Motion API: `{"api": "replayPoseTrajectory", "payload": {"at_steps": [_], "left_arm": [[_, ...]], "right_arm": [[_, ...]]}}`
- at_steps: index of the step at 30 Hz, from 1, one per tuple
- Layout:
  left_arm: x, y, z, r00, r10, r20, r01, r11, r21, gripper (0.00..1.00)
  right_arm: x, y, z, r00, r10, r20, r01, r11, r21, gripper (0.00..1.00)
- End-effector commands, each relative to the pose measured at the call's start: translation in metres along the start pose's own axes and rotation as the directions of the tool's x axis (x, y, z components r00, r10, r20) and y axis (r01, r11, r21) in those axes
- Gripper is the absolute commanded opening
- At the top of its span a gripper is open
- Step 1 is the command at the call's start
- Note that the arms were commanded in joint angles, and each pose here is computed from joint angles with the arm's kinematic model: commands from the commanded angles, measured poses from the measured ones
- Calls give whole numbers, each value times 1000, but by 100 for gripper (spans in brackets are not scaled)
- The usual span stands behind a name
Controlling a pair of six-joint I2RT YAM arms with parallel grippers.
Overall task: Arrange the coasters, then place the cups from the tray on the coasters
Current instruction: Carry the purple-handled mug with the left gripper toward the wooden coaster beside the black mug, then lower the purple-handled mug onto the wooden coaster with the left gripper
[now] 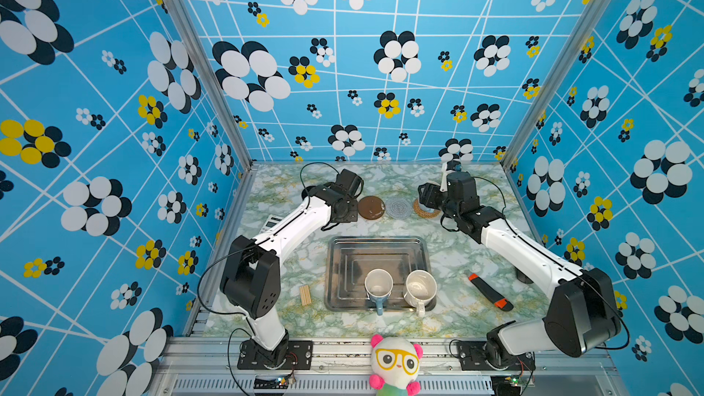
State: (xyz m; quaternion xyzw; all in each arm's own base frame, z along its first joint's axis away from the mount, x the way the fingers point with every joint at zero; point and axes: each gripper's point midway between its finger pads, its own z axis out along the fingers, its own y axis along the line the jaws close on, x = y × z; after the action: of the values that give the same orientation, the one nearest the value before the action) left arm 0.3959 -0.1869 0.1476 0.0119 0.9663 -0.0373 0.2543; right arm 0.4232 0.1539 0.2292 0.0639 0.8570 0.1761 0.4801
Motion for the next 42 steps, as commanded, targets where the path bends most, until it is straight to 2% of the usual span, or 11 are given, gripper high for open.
{"api": "replayPoseTrajectory", "payload": {"at_steps": [1, 6, 19, 42], "left_arm": [[-29, -6, -3, 998, 23, 61, -25, 999, 30, 0], [-40, -9, 8, 998, 30, 58, -32, 998, 45, 0], [-41, -1, 55, 1000, 7, -11, -6, 1000, 25, 0], [-39, 11, 81, 999, -15, -40, 15, 1000, -6, 0]], "right_arm": [[2, -8, -9, 1000, -17, -12, 17, 1000, 9, 67], [2, -11, -12, 1000, -13, -11, 13, 1000, 13, 67], [-1, -15, -14, 1000, -9, -7, 9, 1000, 16, 67], [0, -25, -18, 1000, -2, -7, 2, 1000, 30, 67]]}}
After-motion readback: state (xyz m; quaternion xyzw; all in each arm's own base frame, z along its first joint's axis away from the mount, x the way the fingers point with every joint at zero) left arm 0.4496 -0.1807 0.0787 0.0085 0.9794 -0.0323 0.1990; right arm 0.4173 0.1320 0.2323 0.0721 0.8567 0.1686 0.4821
